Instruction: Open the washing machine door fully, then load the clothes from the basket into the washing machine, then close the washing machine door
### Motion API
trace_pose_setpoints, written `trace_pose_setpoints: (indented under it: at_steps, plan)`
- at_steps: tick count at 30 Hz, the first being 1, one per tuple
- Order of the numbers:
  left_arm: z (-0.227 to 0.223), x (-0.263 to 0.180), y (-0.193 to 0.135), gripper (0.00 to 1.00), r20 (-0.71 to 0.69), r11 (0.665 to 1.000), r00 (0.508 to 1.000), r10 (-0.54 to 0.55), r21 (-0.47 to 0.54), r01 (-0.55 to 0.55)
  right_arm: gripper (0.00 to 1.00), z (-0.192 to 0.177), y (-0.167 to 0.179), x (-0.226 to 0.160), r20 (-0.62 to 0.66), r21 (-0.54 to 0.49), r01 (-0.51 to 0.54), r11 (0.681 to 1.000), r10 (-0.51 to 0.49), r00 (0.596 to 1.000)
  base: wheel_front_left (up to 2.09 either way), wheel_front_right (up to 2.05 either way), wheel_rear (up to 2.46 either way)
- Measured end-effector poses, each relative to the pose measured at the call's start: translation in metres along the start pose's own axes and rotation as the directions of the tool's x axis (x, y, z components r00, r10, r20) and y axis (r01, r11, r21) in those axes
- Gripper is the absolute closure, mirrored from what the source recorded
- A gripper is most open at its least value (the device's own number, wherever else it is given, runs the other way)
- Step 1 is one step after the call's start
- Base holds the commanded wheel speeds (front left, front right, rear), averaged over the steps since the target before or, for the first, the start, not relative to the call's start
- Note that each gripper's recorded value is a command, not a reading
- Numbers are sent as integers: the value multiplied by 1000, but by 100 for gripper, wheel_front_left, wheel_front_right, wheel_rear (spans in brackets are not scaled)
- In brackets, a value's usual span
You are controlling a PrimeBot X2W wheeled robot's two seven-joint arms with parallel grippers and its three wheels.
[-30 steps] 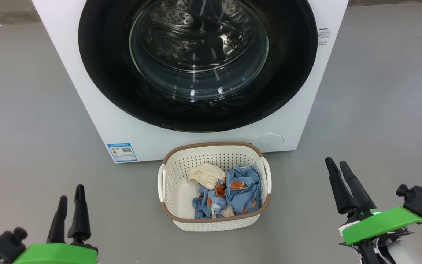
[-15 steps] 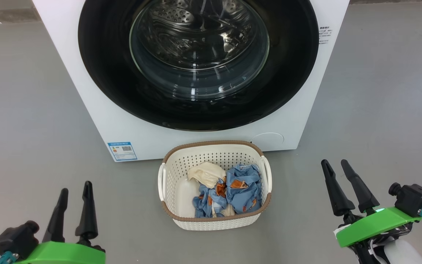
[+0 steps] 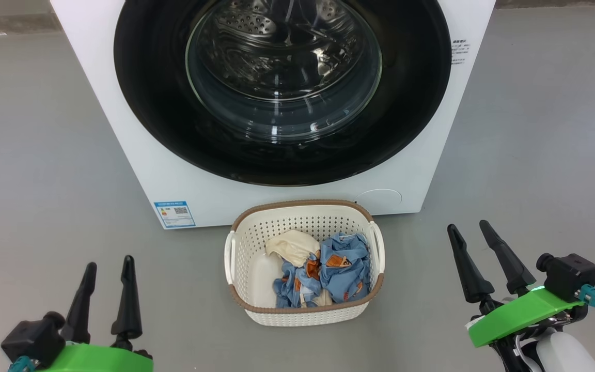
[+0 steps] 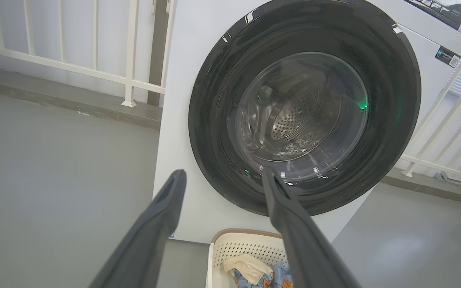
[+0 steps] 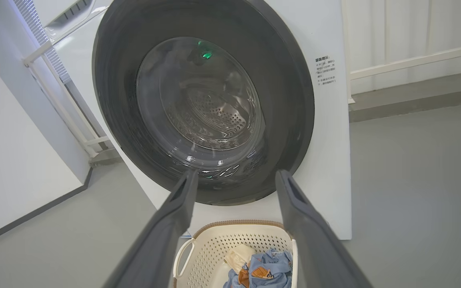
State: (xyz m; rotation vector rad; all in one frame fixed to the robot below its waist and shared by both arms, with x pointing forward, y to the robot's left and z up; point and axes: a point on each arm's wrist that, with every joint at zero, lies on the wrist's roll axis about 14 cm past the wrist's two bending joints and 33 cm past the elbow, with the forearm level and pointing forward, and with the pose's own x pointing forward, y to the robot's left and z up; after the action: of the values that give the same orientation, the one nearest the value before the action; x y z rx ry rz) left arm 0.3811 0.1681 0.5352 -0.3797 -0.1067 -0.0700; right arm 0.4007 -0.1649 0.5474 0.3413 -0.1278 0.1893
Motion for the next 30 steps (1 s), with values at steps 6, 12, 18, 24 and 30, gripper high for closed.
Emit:
trace_pose_setpoints:
  at_steps: [6,12,18,24,30]
  plan:
    - [-4,-1,-2,0,-8,999,1000,-14,42,14,0,1,-1,-1,-3,-59,-2,998,2,1000,0,0,0]
    - [-5,-1,-7,0,-5,995,999,-43,92,43,0,-1,0,-2,-10,-123,-10,992,8,1000,0,0,0]
    - [-5,-2,-10,0,-5,986,998,-67,154,67,0,6,1,3,2,-205,-18,979,18,1000,0,0,0]
    - [-4,-2,-10,0,-2,986,998,-65,154,65,0,7,0,3,4,-208,-14,978,15,1000,0,0,0]
    - [-4,-2,-10,0,-1,986,998,-65,155,64,0,7,0,3,3,-208,-14,978,15,1000,0,0,0]
